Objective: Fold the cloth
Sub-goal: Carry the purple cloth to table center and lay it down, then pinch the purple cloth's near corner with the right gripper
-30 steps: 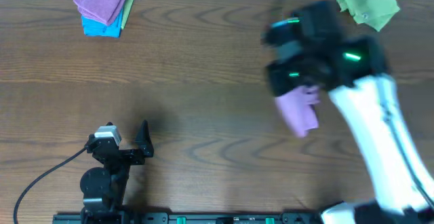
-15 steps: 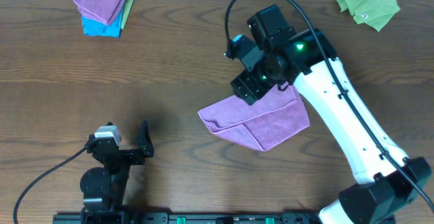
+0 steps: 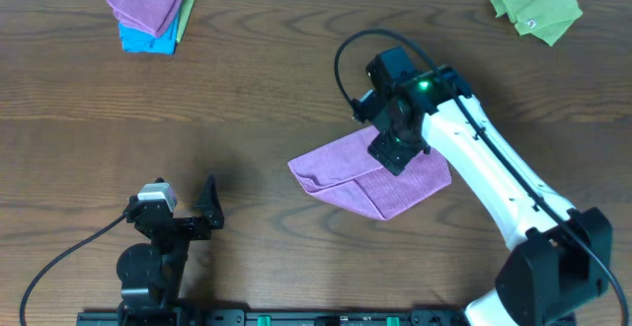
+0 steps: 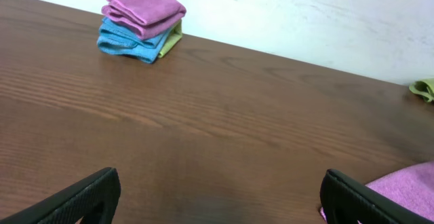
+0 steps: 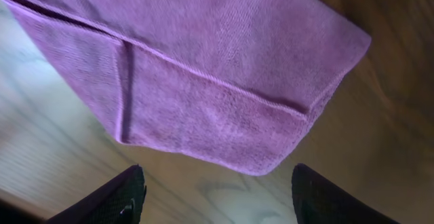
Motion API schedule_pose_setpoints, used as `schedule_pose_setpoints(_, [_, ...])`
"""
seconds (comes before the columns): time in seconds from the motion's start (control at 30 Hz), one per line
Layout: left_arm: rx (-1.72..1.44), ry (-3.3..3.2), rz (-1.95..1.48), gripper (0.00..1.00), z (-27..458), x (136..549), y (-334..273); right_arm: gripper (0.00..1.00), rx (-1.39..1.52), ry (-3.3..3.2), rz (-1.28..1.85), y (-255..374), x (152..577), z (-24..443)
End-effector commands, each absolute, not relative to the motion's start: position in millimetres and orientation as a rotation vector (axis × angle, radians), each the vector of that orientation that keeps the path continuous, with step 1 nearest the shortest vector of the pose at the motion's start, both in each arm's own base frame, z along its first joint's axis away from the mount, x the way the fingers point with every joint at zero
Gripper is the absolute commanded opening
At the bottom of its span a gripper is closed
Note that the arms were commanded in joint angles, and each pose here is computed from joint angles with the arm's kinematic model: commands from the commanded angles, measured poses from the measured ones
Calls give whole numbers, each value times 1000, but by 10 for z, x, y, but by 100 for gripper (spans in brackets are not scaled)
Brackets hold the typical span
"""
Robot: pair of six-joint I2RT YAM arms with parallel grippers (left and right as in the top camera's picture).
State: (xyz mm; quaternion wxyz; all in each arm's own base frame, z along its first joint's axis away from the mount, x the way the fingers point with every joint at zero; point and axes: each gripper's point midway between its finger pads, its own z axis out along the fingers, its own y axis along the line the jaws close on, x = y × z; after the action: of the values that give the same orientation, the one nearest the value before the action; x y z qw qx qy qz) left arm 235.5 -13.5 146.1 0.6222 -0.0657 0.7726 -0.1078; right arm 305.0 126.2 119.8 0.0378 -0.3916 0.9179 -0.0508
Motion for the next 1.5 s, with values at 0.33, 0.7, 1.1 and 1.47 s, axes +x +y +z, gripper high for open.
schedule_pose_setpoints(0.33, [-156, 1804, -244, 95, 1320, 2357, -133, 63, -1301, 2716, -178, 1285, 3069, 692])
schedule_pose_setpoints(0.7, [-157, 1804, -244, 95, 1320, 2357, -133, 60, -1324, 2652, -144, 1413, 3003, 342])
schedule_pose_setpoints(1.1, [-156, 1804, -244, 95, 1320, 2357, -133, 57, -1301, 2599, -149, 1455, 3073, 160])
schedule_pose_setpoints(1.47, [-156, 1804, -244, 96, 1320, 2357, -133, 40, -1325, 2639, -156, 1447, 3059, -63])
